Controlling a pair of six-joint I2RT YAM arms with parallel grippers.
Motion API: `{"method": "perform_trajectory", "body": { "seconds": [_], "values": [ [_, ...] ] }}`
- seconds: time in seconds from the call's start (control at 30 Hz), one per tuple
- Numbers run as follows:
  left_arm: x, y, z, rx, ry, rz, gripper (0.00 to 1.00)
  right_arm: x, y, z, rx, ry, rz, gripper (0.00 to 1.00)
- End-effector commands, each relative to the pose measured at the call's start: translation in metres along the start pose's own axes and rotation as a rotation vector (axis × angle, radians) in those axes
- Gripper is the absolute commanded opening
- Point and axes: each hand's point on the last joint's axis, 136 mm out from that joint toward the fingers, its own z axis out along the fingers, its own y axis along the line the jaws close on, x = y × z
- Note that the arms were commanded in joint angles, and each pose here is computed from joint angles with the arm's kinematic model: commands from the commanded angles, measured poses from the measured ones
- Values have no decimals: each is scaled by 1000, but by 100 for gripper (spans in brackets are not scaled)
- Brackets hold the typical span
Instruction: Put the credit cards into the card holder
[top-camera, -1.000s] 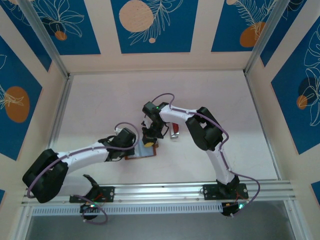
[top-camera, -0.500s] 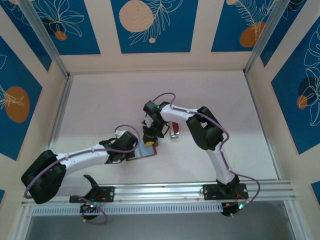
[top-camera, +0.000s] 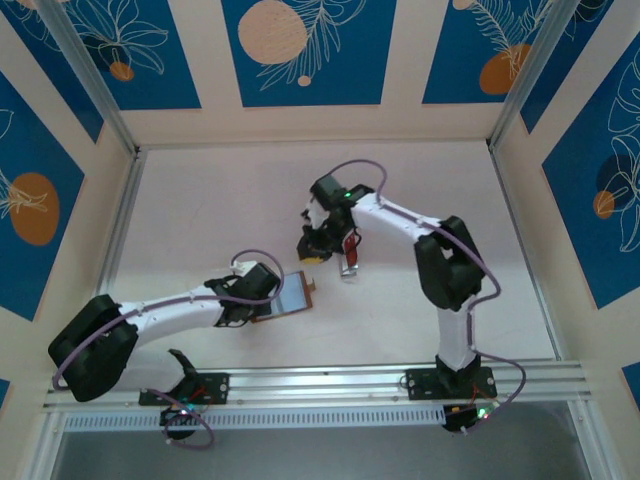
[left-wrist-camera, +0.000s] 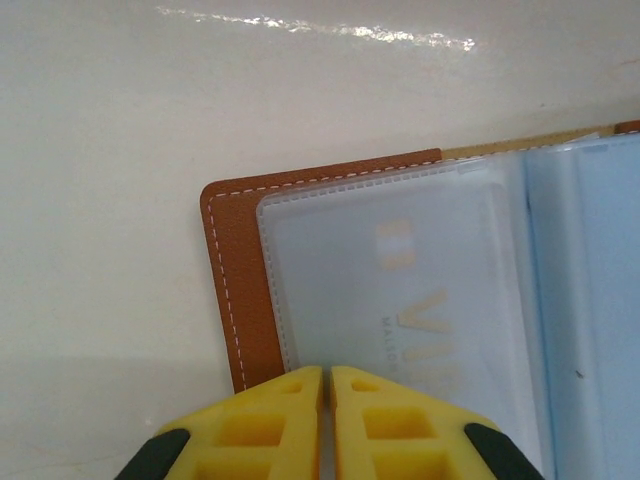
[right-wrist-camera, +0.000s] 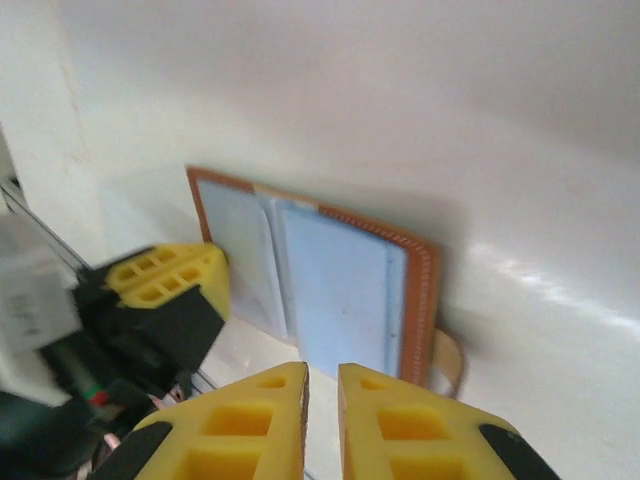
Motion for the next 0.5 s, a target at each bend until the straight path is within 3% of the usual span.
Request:
{"method": "perform_trajectory", "body": {
  "seconds": [0.0, 0.27, 0.47],
  "values": [
    [32, 31, 6, -122, 104, 50, 10, -22, -32, -40, 77, -139, 72, 15],
    [34, 32, 2, -115, 101, 51, 10, -42, -116, -75, 129, -235, 285, 13],
    [37, 34, 3, -115, 110, 56, 10, -51, -117, -72, 87, -233, 267, 18]
  ]
}}
